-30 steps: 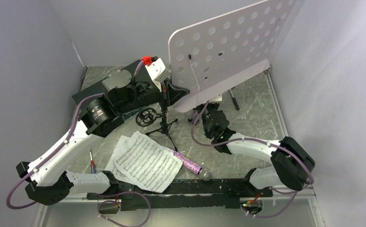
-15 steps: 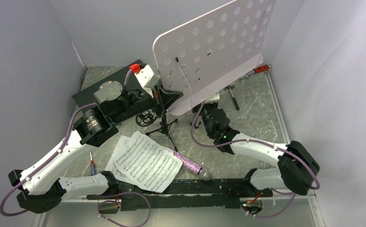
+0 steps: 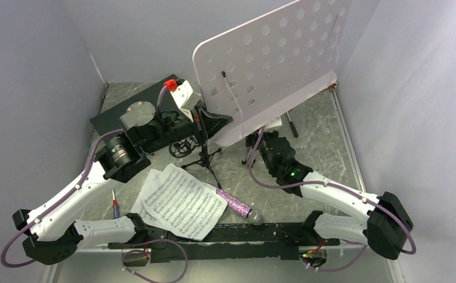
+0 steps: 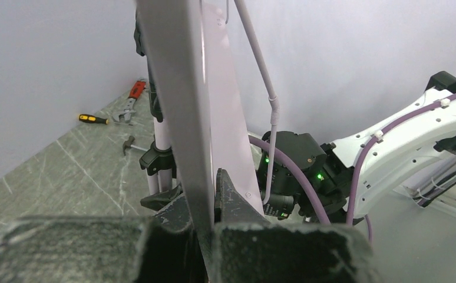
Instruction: Set up the instrument practice props
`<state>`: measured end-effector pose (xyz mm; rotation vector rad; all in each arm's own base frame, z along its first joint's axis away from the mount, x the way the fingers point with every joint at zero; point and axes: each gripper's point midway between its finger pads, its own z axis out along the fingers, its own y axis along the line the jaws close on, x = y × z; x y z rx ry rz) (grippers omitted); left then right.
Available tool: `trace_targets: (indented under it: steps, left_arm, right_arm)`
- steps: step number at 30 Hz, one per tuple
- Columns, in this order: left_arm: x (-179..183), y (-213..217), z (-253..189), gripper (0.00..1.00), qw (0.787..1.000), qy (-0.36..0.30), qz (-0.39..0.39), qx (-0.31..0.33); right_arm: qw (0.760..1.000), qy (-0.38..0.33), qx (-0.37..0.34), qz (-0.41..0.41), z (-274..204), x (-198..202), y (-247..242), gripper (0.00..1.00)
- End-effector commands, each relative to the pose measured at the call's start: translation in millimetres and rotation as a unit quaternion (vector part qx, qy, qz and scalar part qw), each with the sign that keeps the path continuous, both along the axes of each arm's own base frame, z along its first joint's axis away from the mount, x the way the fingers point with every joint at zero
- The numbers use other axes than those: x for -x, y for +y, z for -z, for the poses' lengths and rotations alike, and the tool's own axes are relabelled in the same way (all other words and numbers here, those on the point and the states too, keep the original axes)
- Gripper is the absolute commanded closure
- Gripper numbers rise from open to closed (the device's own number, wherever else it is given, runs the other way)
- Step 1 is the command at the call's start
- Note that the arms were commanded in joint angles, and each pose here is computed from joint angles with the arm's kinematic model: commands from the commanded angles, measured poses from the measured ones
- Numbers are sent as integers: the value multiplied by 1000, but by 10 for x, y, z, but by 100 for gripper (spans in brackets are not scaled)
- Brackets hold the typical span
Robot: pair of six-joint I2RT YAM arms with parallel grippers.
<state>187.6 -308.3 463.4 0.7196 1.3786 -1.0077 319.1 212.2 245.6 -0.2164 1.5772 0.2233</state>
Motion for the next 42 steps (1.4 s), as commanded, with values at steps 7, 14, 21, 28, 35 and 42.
trace_targets:
  steps: [7, 14, 21, 28, 35, 42]
  left_arm:
    - [90, -164, 266, 97, 998, 39, 41, -29]
    - [64, -181, 315, 97, 998, 44, 37, -30]
    - [54, -206, 347, 98, 998, 48, 39, -33]
    - [59, -192, 349, 97, 998, 48, 37, -32]
    - [63, -190, 358, 97, 998, 48, 37, -31]
    - [78, -192, 349, 97, 998, 50, 40, -27]
  right_arm:
    - [994, -26, -86, -63, -419, 235, 133, 18]
    - [994, 1, -89, -62, -274, 323, 59, 0]
    - [994, 33, -101, -10, -155, 382, -201, 2]
    - [993, 67, -90, 16, -17, 451, -350, 15]
    - [994, 73, -81, 7, 137, 494, -355, 41]
    - [996, 45, -82, -7, 99, 430, -268, 51]
